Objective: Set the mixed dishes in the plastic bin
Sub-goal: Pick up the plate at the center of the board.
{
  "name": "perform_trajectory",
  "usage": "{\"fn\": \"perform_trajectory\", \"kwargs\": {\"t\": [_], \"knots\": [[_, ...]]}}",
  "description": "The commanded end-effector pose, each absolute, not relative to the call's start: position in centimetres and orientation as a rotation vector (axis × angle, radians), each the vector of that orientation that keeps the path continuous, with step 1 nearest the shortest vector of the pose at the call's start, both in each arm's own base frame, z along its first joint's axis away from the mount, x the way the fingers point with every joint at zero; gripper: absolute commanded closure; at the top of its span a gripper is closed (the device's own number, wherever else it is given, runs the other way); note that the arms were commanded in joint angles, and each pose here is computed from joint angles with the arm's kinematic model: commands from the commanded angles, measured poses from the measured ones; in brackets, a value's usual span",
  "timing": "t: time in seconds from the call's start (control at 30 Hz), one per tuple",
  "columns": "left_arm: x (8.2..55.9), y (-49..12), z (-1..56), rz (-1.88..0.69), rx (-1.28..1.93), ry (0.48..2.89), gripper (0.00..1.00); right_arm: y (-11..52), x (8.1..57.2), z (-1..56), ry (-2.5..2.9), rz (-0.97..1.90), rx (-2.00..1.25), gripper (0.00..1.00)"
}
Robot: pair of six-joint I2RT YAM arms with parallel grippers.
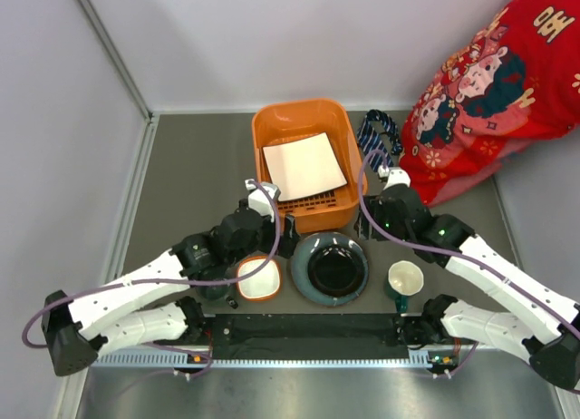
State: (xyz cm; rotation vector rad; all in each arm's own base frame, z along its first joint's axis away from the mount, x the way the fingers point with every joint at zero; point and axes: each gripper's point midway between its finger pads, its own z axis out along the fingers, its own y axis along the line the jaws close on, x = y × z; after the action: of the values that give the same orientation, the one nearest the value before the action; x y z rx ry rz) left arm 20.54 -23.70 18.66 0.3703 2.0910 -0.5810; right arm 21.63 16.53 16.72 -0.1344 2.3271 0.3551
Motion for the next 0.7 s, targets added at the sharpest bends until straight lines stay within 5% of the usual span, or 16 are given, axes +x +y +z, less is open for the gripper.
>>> {"fn": "perform_trajectory", "kwargs": {"t": [0.0, 0.67], "knots": [[20.0, -24.8, 19.8, -0.608, 0.319, 2.047, 0.01, 17.8, 22.5, 17.9, 2.271, 0.416, -0.094, 0.31], [15.6, -32.1, 11.2, -0.740, 0.441, 2.179, 0.01, 16.5, 23.4, 19.3, 2.224, 0.360, 0.051, 0.32]]}}
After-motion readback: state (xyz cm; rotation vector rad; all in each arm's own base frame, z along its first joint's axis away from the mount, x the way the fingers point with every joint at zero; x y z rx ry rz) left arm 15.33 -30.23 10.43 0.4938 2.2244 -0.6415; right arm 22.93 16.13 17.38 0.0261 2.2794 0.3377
